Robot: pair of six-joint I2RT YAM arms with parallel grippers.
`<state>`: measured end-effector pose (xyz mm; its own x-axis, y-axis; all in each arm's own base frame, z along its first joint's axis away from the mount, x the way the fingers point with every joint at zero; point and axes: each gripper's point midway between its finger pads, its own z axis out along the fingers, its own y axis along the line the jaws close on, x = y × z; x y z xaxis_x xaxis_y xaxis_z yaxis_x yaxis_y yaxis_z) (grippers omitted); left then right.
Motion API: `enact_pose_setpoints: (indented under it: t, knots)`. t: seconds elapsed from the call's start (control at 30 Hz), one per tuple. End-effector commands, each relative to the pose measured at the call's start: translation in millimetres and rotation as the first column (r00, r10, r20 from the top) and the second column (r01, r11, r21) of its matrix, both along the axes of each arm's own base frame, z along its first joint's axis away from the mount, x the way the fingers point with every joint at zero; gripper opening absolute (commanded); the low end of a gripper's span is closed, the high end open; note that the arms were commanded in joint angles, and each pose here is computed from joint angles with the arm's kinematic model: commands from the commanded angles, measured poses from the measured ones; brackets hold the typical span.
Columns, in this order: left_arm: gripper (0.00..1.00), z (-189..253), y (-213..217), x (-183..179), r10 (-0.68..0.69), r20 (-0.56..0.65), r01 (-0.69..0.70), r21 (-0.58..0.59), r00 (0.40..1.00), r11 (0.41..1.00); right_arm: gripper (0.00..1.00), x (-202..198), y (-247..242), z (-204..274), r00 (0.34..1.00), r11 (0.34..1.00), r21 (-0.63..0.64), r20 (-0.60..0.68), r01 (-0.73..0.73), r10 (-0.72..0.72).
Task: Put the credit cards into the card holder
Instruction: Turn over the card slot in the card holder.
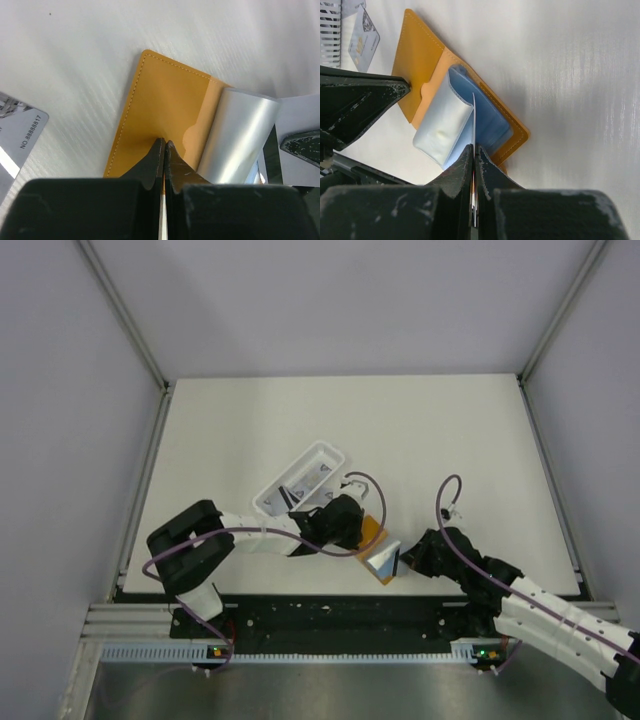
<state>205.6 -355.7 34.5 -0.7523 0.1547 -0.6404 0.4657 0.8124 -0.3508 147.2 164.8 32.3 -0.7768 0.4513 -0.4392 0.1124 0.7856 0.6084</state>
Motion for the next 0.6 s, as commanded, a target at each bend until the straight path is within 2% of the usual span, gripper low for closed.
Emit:
enact_pose_setpoints:
  t: [0.0,0.2,0.57]
  knots:
    - [0.00,-10,-8,-6,-0.012,-0.033,0.011,-0.024,0.999,1.000,0.00,-6,-3,1,0.999,0.997,-0.057,-0.020,-0.046,0.045]
    - [0.00,-30,-1,-27,-0.009,-0.079,0.009,0.000,0.997,1.000,0.00,-2,3,12,0.998,0.997,-0.046,-0.005,-0.058,0.058]
    - [0.00,-53,25,-74,0.129,-0.182,-0.125,0.028,0.975,0.992,0.00,0,16,27,0.996,0.996,0.008,0.008,-0.091,0.090]
